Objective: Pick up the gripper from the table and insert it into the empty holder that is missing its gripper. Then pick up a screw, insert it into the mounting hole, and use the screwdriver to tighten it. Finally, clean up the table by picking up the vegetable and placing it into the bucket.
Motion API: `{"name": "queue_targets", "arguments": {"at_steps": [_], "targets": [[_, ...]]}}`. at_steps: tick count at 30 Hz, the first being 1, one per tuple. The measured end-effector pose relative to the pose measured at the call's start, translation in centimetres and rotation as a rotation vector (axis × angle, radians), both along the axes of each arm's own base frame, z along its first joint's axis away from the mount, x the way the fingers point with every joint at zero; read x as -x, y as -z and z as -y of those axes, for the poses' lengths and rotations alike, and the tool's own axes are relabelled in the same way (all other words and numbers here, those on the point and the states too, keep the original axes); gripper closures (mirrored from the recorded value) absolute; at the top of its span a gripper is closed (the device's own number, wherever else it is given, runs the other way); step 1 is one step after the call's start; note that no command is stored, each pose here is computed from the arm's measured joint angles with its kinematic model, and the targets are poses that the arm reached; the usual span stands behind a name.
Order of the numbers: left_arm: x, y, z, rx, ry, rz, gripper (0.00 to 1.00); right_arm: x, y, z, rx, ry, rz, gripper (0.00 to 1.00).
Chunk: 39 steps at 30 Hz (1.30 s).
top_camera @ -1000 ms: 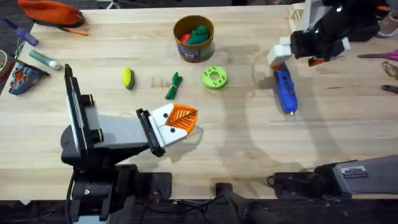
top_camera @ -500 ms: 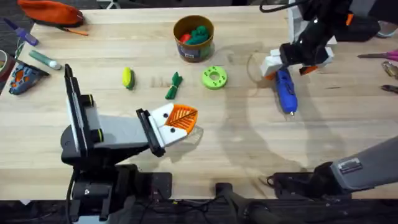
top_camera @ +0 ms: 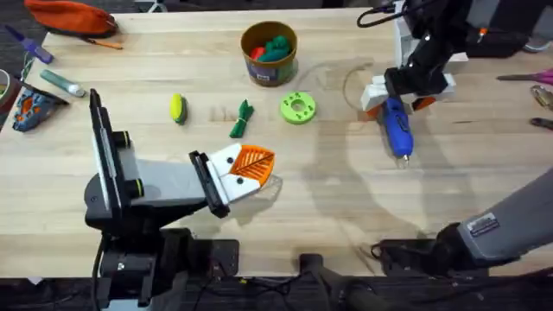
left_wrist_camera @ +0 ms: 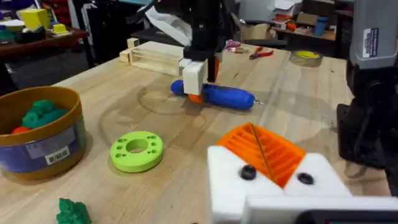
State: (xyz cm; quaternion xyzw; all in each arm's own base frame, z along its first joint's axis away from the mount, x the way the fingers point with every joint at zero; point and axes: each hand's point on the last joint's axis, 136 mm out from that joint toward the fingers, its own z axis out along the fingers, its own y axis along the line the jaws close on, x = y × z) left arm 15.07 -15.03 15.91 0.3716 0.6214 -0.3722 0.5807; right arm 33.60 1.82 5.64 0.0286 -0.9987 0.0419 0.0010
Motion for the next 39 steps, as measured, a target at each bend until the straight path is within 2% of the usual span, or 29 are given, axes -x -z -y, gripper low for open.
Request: {"name": "queue_targets", "arguments": {"at_steps": [13, 21, 27, 33, 36, 39], "targets": [[0.0, 0.0, 0.0, 0.0, 0.0, 0.0, 0.994, -0.7, 0.5, 0.2, -0.011, 0.013, 0.019, 0.01], [0.0, 0.0, 0.0, 0.0, 0.0, 0.0, 0.994, -0.1, 2.0, 1.2, -0.04, 0.052, -0.045, 0.017], [0.0, 0.0, 0.0, 0.0, 0.0, 0.0, 0.994, -0.1, 2.0, 1.2, -0.041, 0.043, -0.043, 0.021], [0.0, 0.0, 0.0, 0.0, 0.0, 0.0, 0.994, -0.2, 2.1, 1.0, -0.047, 0.03, -0.04, 0.091], [0.0, 0.0, 0.0, 0.0, 0.0, 0.0, 0.994, -0.3, 2.1, 0.7, -0.056, 0.025, -0.039, 0.178], [0.0, 0.0, 0.0, 0.0, 0.0, 0.0, 0.994, -0.3, 2.1, 0.5, -0.062, 0.016, -0.037, 0.308]]}}
